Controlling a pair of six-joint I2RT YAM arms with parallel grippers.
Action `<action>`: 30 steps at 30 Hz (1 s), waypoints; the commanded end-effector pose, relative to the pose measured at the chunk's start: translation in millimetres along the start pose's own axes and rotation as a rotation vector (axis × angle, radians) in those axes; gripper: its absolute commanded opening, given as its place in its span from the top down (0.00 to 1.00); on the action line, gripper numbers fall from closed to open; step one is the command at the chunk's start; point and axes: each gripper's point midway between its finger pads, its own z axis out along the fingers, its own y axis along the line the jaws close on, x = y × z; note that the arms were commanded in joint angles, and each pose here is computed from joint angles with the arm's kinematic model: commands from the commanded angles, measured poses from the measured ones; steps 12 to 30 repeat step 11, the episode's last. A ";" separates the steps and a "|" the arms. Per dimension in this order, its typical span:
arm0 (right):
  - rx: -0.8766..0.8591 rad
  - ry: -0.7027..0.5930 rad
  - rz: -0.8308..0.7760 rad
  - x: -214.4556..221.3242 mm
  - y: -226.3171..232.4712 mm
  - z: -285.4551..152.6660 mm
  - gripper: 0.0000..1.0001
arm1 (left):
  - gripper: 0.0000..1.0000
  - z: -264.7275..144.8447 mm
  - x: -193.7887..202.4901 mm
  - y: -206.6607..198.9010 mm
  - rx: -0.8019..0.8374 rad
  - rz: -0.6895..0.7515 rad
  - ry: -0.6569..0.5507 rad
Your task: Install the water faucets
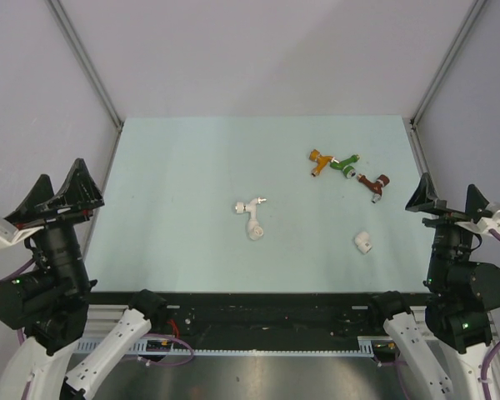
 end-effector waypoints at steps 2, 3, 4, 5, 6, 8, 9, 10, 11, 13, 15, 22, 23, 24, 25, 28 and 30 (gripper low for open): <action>0.036 -0.019 0.016 -9.9 -9.3 -5.3 0.00 | 0.00 12.0 7.5 -4.0 -0.018 0.062 0.026; 0.039 -0.019 0.014 -9.9 -9.9 -5.4 0.00 | 0.00 12.6 7.6 -4.5 -0.018 0.062 0.026; 0.041 -0.019 0.014 -9.9 -10.2 -5.4 0.00 | 0.00 13.5 8.2 -5.3 -0.016 0.066 0.028; 0.045 -0.017 0.012 -9.4 -11.1 -5.5 0.00 | 0.00 14.3 8.4 -6.0 -0.015 0.068 0.027; 0.050 -0.021 0.014 -10.9 -12.3 -6.3 0.00 | 0.00 14.6 8.6 -6.7 -0.012 0.071 0.027; 0.058 -0.024 0.012 -11.5 -14.4 -7.2 0.00 | 0.00 15.0 8.2 -7.1 -0.010 0.075 0.026; 0.060 -0.026 0.014 -12.2 -15.0 -7.9 0.00 | 0.00 14.9 8.5 -7.2 -0.009 0.077 0.027; 0.064 -0.026 0.013 -12.2 -16.0 -8.3 0.00 | 0.00 14.9 8.6 -8.1 -0.002 0.080 0.027; 0.074 -0.029 0.016 -13.5 -17.9 -8.8 0.00 | 0.00 14.7 8.8 -8.5 0.001 0.080 0.027; 0.074 -0.029 0.016 -13.5 -17.9 -8.8 0.00 | 0.00 14.7 8.8 -8.5 0.001 0.080 0.027; 0.074 -0.029 0.016 -13.5 -17.9 -8.8 0.00 | 0.00 14.7 8.8 -8.5 0.001 0.080 0.027; 0.074 -0.029 0.016 -13.5 -17.9 -8.8 0.00 | 0.00 14.7 8.8 -8.5 0.001 0.080 0.027; 0.074 -0.029 0.016 -13.5 -17.9 -8.8 0.00 | 0.00 14.7 8.8 -8.5 0.001 0.080 0.027; 0.074 -0.029 0.016 -13.5 -17.9 -8.8 0.00 | 0.00 14.7 8.8 -8.5 0.001 0.080 0.027; 0.074 -0.029 0.016 -13.5 -17.9 -8.8 0.00 | 0.00 14.7 8.8 -8.5 0.001 0.080 0.027; 0.074 -0.029 0.016 -13.5 -17.9 -8.8 0.00 | 0.00 14.7 8.8 -8.5 0.001 0.080 0.027; 0.074 -0.029 0.016 -13.5 -17.9 -8.8 0.00 | 0.00 14.7 8.8 -8.5 0.001 0.080 0.027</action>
